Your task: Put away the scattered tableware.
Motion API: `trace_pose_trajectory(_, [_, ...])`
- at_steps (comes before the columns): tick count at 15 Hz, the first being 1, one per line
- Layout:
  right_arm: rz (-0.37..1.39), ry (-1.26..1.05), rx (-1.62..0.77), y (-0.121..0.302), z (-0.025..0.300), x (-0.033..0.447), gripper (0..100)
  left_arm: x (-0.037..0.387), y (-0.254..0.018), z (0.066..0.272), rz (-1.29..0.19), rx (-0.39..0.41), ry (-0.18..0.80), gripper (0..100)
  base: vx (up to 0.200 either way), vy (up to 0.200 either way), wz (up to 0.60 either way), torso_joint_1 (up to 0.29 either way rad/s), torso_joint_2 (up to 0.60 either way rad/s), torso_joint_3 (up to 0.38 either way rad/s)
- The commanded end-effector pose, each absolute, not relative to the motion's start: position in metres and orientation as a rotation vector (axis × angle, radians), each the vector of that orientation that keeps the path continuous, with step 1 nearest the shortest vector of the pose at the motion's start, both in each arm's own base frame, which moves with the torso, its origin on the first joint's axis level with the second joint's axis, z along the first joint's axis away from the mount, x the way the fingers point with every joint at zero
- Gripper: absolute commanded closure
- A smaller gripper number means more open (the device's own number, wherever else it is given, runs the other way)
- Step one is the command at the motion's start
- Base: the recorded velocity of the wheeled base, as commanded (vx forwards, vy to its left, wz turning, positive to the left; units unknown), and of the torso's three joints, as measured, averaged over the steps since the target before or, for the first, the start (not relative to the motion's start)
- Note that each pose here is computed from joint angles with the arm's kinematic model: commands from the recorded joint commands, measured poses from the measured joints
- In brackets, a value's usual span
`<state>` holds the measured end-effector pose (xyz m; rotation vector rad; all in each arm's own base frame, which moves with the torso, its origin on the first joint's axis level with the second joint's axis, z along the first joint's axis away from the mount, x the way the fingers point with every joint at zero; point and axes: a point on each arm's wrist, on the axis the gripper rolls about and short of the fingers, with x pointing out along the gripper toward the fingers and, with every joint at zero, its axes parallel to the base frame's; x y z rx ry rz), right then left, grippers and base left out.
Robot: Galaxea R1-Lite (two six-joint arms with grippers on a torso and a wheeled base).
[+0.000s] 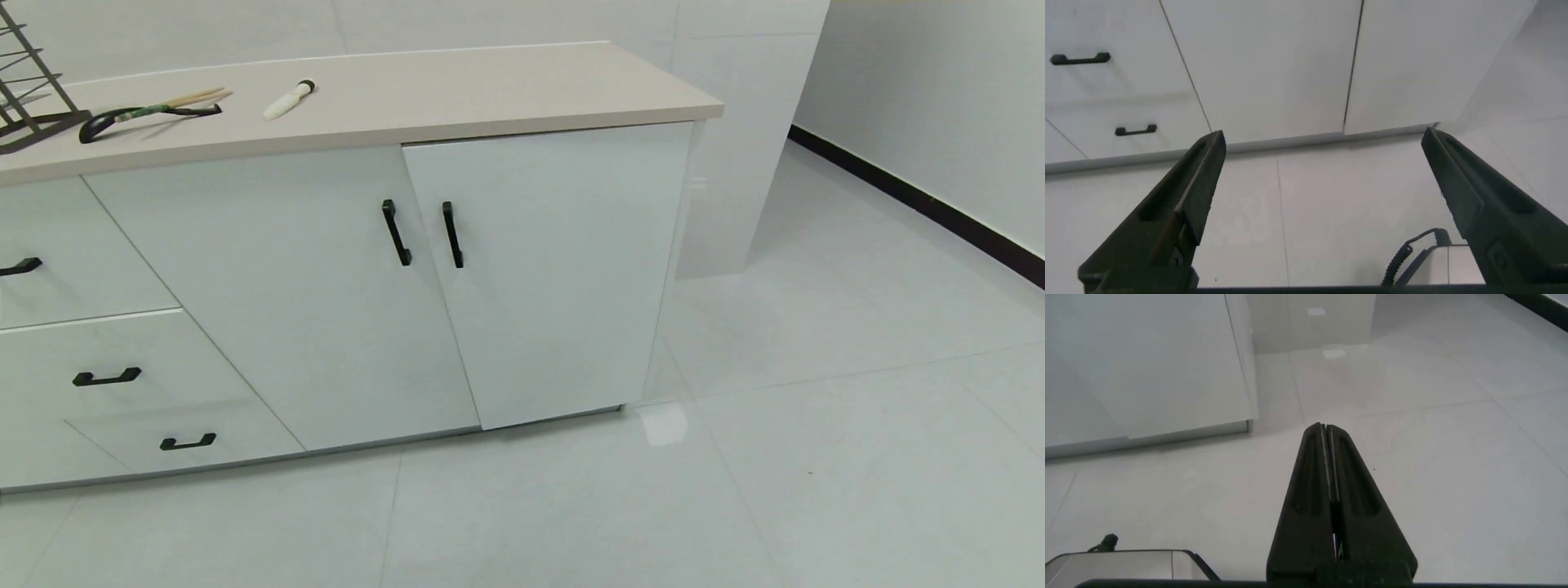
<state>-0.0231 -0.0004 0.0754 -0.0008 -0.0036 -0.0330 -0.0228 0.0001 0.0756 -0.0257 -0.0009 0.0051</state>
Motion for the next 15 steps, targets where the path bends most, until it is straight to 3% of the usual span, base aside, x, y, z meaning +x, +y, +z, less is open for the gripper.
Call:
trace_pose_trajectory(1, [-0.034, 0.000, -0.002, -0.0004, 0.0755, -0.0228, 100, -0.0228, 0.0001, 0.0756, 0.006, -0.026, -0.002, 0, 0.000, 0.200, 0.00, 0.007, 0.00, 0.002])
trace_pose_trajectory(4, [-0.032, 0.000, -0.005, -0.0004, 0.0755, -0.0228, 100, -0.0228, 0.0001, 0.0756, 0.006, -0.026, -0.002, 0, 0.000, 0.200, 0.00, 0.004, 0.00, 0.004])
trace_pose_trajectory(13, [-0.034, 0.000, -0.003, -0.0004, 0.0755, -0.0228, 100, -0.0228, 0.0002, 0.0756, 0.008, -0.026, -0.002, 0, 0.000, 0.200, 0.60, 0.003, 0.00, 0.004])
trace_pose_trajectory(15, [-0.034, 0.000, -0.002, -0.0004, 0.0755, -0.0228, 100, -0.0228, 0.0001, 0.0756, 0.006, -0.026, -0.002, 0, 0.000, 0.200, 0.00, 0.002, 0.00, 0.002])
